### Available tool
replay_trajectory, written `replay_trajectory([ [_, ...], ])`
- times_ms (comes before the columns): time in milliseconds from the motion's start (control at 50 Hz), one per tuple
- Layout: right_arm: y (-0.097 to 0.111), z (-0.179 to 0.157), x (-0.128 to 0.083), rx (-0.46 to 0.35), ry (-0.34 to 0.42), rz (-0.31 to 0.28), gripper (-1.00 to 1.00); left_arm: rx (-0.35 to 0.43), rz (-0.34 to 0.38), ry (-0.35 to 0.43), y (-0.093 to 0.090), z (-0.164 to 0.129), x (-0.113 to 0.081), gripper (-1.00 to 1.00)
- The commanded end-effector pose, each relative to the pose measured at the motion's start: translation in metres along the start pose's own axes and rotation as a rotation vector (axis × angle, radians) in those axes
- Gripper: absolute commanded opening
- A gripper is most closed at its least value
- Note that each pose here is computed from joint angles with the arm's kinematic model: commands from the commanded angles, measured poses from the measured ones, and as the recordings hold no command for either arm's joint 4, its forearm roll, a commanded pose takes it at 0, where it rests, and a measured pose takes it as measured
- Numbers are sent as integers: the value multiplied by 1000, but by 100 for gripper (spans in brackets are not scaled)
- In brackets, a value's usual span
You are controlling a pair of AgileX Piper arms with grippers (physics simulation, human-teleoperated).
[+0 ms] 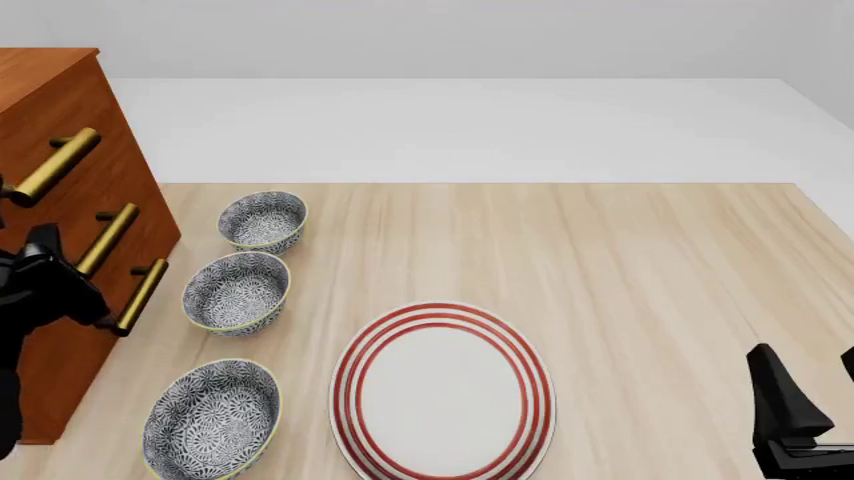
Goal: Open the top drawer of the cabinet.
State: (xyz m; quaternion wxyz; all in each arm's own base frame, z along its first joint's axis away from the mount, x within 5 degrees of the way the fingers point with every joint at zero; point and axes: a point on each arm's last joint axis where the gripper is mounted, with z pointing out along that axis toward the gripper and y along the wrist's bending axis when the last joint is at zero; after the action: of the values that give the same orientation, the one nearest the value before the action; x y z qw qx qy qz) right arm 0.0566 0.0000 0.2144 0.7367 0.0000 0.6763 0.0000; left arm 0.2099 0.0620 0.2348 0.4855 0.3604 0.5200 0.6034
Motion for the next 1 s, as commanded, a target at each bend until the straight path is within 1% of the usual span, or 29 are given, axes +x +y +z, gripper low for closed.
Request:
replay_trajectory([
  [20,0,0,0,0,0,0,100,1,3,18,-1,5,4,100],
  [340,0,0,0,0,0,0,100,-6,10,36,-1,11,9,100],
  [600,0,0,0,0,0,0,100,-18,15,36,6,15,9,100],
  [620,0,0,0,0,0,0,100,-27,38,27,3,13,7,100],
  [640,0,0,0,0,0,0,100,-34,50,17,1,11,4,-100],
  [660,0,0,0,0,0,0,100,-15,36,28,1,13,7,-100],
  [680,0,0,0,0,0,0,100,-17,43,23,0,12,6,-100],
  [700,0,0,0,0,0,0,100,-12,68,15,-4,10,4,-100],
  [740,0,0,0,0,0,0,100,-14,56,15,-2,11,4,-100],
  [1000,0,0,0,0,0,0,100,-6,80,-8,-8,6,-1,-100],
])
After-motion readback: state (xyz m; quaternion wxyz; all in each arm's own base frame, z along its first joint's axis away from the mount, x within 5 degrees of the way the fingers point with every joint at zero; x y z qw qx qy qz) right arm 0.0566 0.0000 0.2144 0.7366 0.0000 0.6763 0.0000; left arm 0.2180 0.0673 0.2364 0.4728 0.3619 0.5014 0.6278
